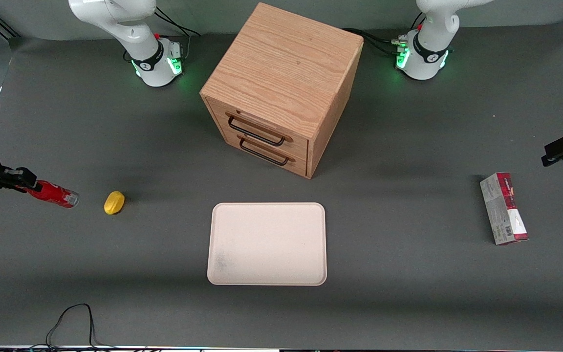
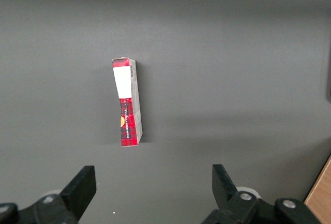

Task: Place coke bottle on tray
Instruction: 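Lift the bottle and carry it over the cream tray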

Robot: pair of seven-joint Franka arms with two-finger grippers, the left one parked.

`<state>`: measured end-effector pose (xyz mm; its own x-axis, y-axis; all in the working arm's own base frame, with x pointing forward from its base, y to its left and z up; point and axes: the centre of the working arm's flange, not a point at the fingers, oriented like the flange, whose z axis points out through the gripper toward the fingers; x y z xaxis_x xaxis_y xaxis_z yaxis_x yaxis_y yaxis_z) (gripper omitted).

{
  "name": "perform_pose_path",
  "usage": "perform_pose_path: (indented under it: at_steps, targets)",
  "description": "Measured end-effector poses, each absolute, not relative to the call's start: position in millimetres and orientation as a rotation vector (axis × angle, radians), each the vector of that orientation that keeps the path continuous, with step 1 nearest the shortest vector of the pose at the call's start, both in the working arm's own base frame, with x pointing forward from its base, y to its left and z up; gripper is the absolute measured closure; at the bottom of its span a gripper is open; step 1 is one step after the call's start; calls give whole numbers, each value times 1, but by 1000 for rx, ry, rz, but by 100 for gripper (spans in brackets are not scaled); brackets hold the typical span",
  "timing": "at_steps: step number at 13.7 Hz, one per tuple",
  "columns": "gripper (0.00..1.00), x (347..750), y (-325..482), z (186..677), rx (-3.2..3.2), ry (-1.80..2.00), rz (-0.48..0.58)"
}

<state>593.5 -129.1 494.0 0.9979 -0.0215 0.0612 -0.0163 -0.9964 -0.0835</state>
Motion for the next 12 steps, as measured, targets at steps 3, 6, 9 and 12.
perform_pose_path:
  at_steps: [3,6,9,12]
  targets:
    - [59,621,-52,562,-3091,8,-53]
    - [59,642,37,591,-3123,46,-21]
    - [59,665,139,574,-3132,80,-39]
    - [59,690,220,511,-3130,74,-100]
